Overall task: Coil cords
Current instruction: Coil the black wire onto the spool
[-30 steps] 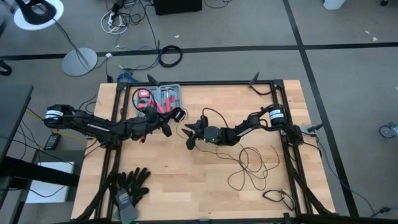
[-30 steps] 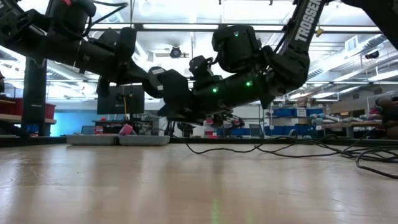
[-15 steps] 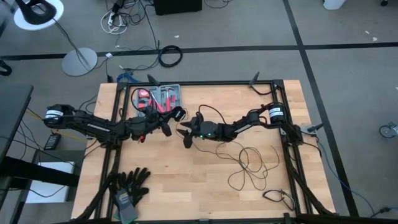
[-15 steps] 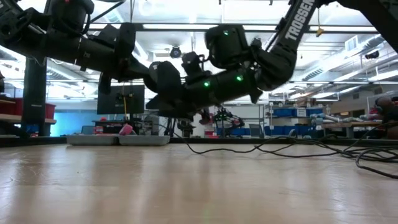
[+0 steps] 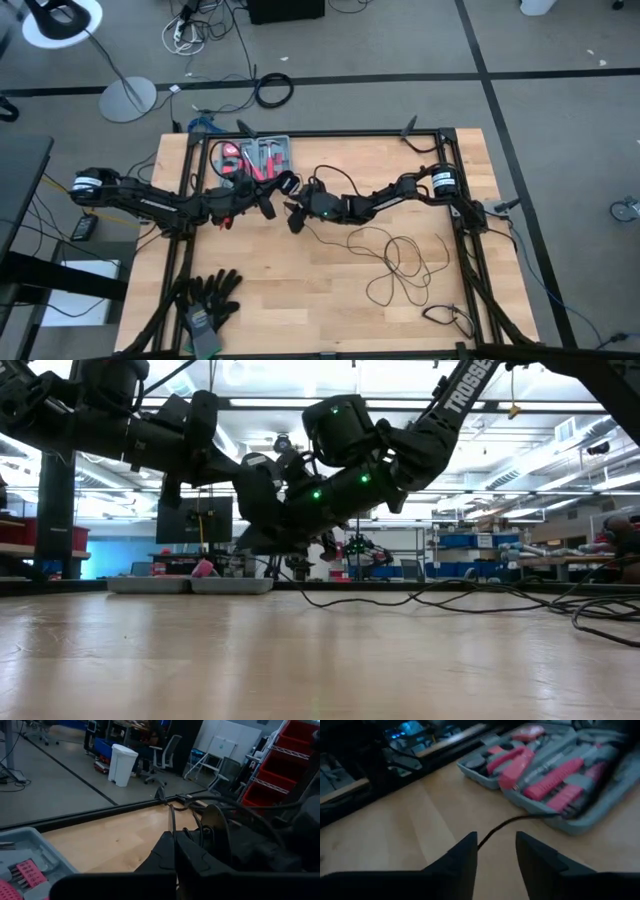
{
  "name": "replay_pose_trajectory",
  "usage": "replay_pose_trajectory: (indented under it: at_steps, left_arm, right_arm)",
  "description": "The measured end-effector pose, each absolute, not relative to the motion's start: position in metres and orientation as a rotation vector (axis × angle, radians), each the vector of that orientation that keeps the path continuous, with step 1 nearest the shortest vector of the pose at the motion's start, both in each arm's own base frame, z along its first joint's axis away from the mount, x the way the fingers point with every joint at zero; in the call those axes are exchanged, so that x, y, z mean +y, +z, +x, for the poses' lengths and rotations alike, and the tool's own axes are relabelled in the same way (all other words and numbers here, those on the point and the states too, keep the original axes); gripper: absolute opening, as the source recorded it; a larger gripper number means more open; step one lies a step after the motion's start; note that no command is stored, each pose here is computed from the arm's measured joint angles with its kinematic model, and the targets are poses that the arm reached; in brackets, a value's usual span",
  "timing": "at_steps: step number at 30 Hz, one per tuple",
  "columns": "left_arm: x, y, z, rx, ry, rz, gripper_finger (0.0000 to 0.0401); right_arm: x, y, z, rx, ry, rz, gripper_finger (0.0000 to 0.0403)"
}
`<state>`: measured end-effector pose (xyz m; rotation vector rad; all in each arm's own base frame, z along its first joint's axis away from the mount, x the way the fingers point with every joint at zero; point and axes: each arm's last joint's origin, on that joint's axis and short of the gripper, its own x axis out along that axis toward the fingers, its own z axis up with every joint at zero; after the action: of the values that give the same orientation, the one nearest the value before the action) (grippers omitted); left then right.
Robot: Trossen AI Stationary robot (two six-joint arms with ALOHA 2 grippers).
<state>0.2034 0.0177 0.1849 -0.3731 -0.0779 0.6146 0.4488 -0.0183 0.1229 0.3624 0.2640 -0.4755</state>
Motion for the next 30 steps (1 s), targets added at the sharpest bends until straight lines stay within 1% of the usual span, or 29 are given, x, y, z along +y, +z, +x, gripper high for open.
replay_pose_trajectory:
  at_steps: [5, 8, 10, 17, 23, 26, 30]
  left_arm:
    - [0.018, 0.186, 0.203, -0.088, 0.611, -0.374, 0.0000]
    - [0.018, 0.186, 0.203, -0.088, 0.611, -0.374, 0.0000]
    - [0.018, 0.186, 0.203, -0.088, 0.610, -0.374, 0.0000]
    - [0.018, 0.186, 0.203, -0.095, 0.618, -0.375, 0.0000]
    - [0.018, 0.184, 0.203, -0.076, 0.626, -0.373, 0.0000]
    - [0.018, 0.183, 0.203, -0.068, 0.646, -0.369, 0.0000]
    - [0.019, 0.183, 0.203, -0.068, 0.647, -0.369, 0.0000]
  right_arm:
    - [-0.019, 0.124, 0.449, 0.253, -0.467, 0.376, 0.0067]
    - [-0.018, 0.126, 0.451, 0.245, -0.409, 0.392, 0.0025]
    - [-0.018, 0.125, 0.451, 0.257, -0.367, 0.401, 0.0007]
    - [-0.011, 0.127, 0.452, 0.274, -0.210, 0.412, 0.0002]
    - [-0.002, 0.135, 0.459, 0.273, -0.155, 0.371, 0.0001]
    - [0.005, 0.135, 0.461, 0.331, -0.175, 0.340, 0.0001]
    - [0.012, 0.125, 0.456, 0.444, -0.272, 0.323, 0.0000]
